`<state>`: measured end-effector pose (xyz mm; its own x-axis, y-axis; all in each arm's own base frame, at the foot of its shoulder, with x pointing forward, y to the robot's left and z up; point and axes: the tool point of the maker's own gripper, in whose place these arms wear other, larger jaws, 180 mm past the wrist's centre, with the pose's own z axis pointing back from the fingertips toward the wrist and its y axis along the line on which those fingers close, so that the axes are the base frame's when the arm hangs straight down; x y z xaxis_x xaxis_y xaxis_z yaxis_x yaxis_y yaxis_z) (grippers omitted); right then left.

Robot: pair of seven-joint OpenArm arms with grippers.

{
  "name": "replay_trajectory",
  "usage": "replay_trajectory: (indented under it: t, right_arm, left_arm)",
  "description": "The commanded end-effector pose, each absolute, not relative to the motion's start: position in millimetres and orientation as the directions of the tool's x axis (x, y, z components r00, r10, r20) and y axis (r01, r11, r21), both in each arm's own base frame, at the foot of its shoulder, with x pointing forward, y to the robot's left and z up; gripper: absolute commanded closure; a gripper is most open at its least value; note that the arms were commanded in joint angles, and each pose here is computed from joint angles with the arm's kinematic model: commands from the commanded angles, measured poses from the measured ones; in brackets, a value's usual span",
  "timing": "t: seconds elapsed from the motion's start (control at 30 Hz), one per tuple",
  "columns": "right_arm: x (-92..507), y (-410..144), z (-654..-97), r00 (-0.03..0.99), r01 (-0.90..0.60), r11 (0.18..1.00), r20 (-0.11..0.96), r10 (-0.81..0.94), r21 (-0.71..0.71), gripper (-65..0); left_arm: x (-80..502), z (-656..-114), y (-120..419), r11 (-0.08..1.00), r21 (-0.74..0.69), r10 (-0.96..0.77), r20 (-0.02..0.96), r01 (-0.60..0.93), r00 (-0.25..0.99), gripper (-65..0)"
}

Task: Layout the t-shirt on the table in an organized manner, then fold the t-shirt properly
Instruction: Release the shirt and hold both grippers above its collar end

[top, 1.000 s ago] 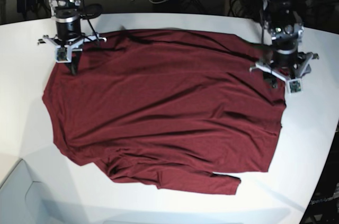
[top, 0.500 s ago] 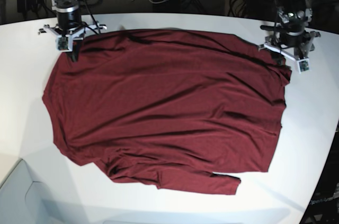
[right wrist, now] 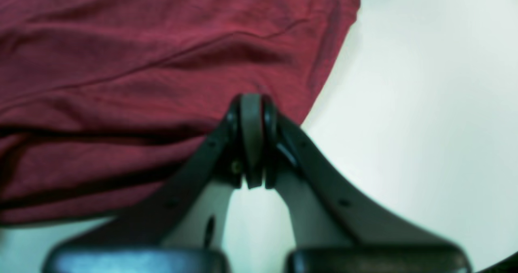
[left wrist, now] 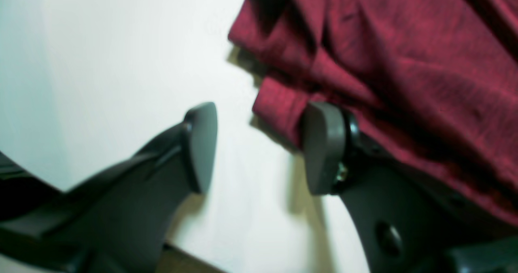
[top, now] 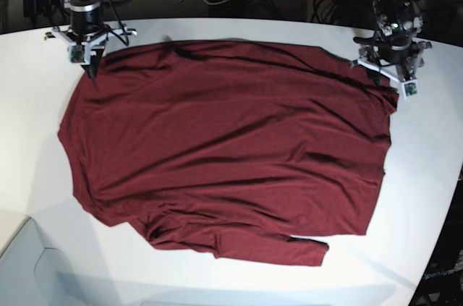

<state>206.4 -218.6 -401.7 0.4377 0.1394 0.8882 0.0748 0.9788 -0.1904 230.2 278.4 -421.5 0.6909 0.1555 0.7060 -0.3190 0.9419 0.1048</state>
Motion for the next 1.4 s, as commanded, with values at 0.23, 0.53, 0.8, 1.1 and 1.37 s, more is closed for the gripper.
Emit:
replay_trajectory:
  t: [0.23, 0.53, 0.8, 1.1, 1.37]
  right_arm:
    - [209, -228, -389, 0.398, 0.096, 0.973, 0.904, 0.155, -0.208, 0.0]
    - [208, -235, -387, 0.400, 0.112, 0.969, 0.903, 0.158, -0.219, 0.0]
    - [203, -233, -391, 0.412, 0.104, 0.971, 0.898, 0.156, -0.217, 0.0]
    - [199, -225, -395, 0.417, 0.121, 0.975, 0.901, 0.122, -0.188, 0.0]
    - [199, -226, -394, 0.417, 0.121, 0.974, 0.901, 0.124, -0.190, 0.0]
  left_arm:
    - [235, -426, 287, 0.939, 0.114, 0.152, 0.708, -0.324, 0.690, -29.1]
    - [221, -432, 289, 0.937, 0.124, 0.155, 0.689, -0.326, 0.708, 0.0]
    - [205, -408, 272, 0.943, 0.118, 0.135, 0.719, -0.311, 0.682, -0.1]
    - [192, -401, 269, 0.945, 0.130, 0.121, 0.717, -0.301, 0.686, -0.1]
    - [187, -377, 267, 0.948, 0.149, 0.080, 0.746, -0.282, 0.661, -0.1]
